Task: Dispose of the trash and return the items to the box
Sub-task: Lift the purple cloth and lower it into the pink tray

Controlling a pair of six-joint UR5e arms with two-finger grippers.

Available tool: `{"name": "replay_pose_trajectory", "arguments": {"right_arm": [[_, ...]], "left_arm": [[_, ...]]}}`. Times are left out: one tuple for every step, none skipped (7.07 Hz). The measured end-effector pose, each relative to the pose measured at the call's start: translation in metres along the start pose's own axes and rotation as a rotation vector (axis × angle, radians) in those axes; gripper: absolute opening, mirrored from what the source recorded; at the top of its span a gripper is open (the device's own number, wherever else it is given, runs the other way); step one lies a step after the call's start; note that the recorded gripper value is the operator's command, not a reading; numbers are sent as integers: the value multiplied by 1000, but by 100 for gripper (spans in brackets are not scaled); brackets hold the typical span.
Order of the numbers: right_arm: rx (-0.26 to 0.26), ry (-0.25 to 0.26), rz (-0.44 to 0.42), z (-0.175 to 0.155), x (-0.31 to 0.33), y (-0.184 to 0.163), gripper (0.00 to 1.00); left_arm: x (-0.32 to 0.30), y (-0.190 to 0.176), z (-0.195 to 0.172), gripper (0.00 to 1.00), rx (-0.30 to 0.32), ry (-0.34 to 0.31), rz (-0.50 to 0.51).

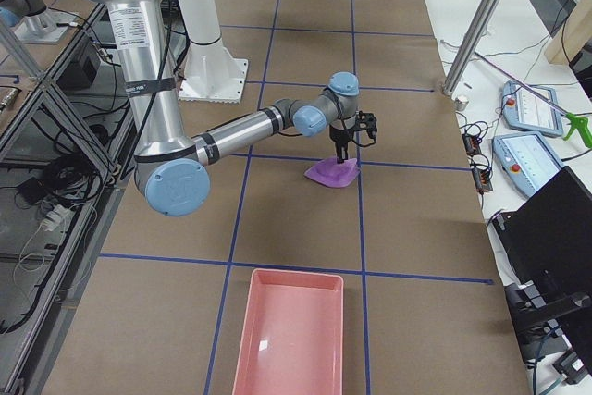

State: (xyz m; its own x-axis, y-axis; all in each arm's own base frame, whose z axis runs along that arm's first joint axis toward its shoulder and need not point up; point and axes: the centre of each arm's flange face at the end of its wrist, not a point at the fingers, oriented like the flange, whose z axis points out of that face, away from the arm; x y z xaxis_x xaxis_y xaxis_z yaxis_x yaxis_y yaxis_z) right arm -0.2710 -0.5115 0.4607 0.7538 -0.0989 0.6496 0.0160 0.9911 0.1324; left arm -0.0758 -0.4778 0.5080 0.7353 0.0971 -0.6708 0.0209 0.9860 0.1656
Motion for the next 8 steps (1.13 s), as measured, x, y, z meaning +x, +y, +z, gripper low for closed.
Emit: {"name": "replay_pose_trajectory", "arguments": {"right_arm": [[6,-5,-3,-5,-2,0,0],[12,-9,5,-16,-1,-3,0],[11,-15,35,-39,10,-8,0],[10,-26,65,-72,30,-14,0],[9,-18,61,-105,59,-15,0],[-2,9,30,-136,100,-6,0],[-19,38,-6,-162,143,10,0],[-38,62,-45,-182,190,32,0]], "left_arm": [[0,0,0,99,0,0,0],[0,0,0,99,-1,0,0],[0,0,1,99,-1,0,0],[0,0,1,99,-2,0,0],[-1,0,2,99,-3,0,0],[-1,0,3,99,-4,1,0],[-2,0,3,99,-4,2,1],[-2,0,3,99,-5,4,2]]}}
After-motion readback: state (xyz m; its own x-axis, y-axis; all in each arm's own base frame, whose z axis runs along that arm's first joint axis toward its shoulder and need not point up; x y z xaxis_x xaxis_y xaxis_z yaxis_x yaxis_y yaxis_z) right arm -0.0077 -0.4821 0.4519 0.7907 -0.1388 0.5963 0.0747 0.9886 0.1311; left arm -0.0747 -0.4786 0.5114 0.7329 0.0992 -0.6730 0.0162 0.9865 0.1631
